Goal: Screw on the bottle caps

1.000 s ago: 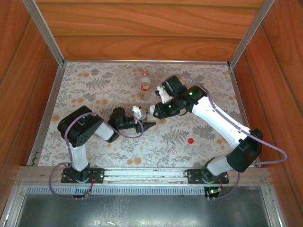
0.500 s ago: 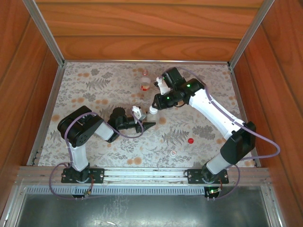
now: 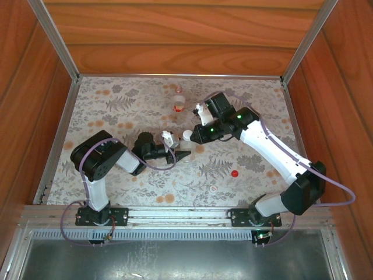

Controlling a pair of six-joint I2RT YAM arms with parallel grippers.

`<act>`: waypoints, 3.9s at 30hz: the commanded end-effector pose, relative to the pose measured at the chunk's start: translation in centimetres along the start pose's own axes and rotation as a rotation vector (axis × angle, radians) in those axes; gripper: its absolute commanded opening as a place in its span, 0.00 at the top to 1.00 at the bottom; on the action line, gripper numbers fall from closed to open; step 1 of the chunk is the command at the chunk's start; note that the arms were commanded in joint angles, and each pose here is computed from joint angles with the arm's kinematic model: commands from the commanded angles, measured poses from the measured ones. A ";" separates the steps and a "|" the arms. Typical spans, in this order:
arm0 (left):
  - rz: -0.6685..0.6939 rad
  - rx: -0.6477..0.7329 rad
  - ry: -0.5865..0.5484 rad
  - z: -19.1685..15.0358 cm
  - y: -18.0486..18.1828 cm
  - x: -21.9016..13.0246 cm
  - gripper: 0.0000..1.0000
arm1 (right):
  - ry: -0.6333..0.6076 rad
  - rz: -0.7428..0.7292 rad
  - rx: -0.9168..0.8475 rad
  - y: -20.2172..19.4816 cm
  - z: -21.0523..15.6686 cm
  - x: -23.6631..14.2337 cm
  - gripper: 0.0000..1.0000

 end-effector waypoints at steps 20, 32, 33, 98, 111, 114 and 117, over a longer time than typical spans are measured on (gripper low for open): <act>-0.097 0.030 0.038 3.7 -2.2 -2.4 0.42 | -0.219 0.166 -1.031 3.6 -1.1 -5.0 0.21; -0.172 0.098 0.014 6.3 -3.9 -3.5 0.42 | -0.073 0.352 -1.041 5.8 0.8 -4.6 0.27; -0.172 0.099 0.014 6.3 -4.0 -3.6 0.42 | -0.065 0.370 -1.036 5.9 0.8 -4.5 0.28; -0.028 0.371 0.284 8.2 -6.2 -5.0 0.45 | -0.189 0.205 -1.207 4.0 -3.3 -5.8 0.27; -0.080 0.254 0.282 8.1 -6.1 -5.1 0.45 | -0.148 0.304 -1.199 4.9 -2.6 -4.6 0.53; -0.076 0.231 0.291 8.2 -5.9 -5.1 0.46 | -0.136 0.319 -1.186 4.9 -2.6 -4.4 0.62; -0.082 0.197 0.296 8.5 -5.8 -4.9 0.46 | -0.129 0.313 -1.176 4.8 -2.6 -4.2 0.57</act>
Point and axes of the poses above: each hand's point on the last joint's axis, 136 mm out from that joint toward the fingers, its own x axis out along the fingers, its own y axis along the line the jaws close on, z = x × y, the point moved 5 cm from there along -x, back along the fingers, and after that the axes turned 3 degrees about x, right-handed, at the moved point
